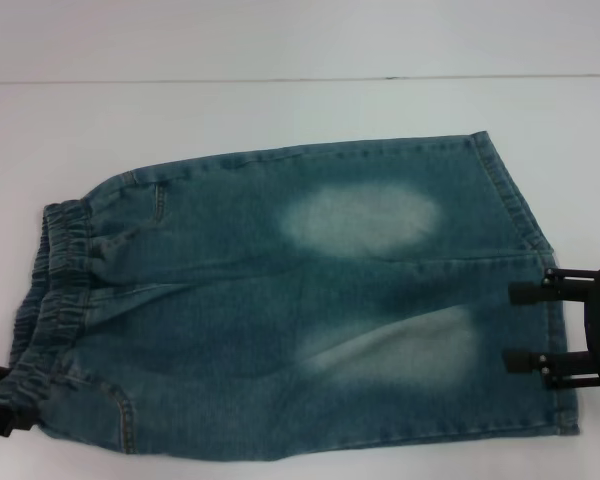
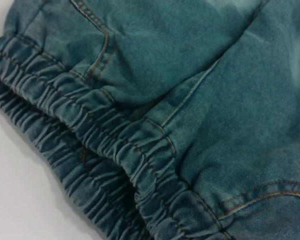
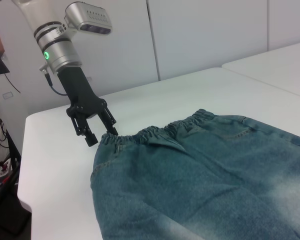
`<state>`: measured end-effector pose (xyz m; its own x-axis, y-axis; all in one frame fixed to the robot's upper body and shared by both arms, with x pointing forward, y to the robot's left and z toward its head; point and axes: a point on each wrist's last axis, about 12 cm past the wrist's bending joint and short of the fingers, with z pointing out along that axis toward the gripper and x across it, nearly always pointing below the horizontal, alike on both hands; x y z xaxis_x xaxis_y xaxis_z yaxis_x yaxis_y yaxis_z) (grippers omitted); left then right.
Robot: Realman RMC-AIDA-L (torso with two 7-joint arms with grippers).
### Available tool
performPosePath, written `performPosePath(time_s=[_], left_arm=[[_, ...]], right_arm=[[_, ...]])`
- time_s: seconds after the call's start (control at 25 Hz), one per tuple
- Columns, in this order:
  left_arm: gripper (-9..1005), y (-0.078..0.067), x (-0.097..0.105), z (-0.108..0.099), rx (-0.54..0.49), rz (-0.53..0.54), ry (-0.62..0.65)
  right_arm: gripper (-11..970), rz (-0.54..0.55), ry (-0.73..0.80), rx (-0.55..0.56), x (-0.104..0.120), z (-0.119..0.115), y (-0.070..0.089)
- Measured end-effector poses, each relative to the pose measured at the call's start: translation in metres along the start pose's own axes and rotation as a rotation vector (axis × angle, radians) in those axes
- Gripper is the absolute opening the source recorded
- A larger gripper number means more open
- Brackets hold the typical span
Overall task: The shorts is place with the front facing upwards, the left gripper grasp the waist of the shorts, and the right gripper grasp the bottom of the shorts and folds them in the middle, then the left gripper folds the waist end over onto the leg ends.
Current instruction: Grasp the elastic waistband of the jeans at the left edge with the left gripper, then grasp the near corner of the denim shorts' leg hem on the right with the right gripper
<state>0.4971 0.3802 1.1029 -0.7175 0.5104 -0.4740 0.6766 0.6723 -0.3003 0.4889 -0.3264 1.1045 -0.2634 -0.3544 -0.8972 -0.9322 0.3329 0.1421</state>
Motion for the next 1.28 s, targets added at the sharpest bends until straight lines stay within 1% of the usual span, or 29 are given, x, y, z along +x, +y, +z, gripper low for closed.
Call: performPosePath(time_s=[0.12, 0.52, 0.96, 1.04, 1.2, 1.28], left_arm=[[819, -0.001, -0.001, 0.002, 0.005, 0.006, 0.007], [657, -0.003, -0.006, 0.008, 0.012, 0.030, 0.028], [209, -0.002, -0.011, 0.011, 0.002, 0.031, 0.034], [160, -0.002, -0.012, 0.012, -0.002, 0.034, 0.033], [62, -0.002, -0.013, 0.014, 0.002, 0.041, 0.040], [64, -0.002, -0.014, 0.015, 0.000, 0.047, 0.043]], right_arm=[[820, -0.003, 0.000, 0.003, 0.000, 0.000, 0.000], [821, -0.006, -0.003, 0.015, 0.001, -0.001, -0.001], [819, 0.007, -0.005, 0.027, 0.001, -0.003, -0.001], [819, 0.031, -0.008, 0.047, 0.002, -0.006, -0.002], [818, 0.118, 0.016, 0.097, 0.001, -0.018, -0.004], [818, 0.167, 0.042, 0.131, 0.000, -0.026, -0.005]])
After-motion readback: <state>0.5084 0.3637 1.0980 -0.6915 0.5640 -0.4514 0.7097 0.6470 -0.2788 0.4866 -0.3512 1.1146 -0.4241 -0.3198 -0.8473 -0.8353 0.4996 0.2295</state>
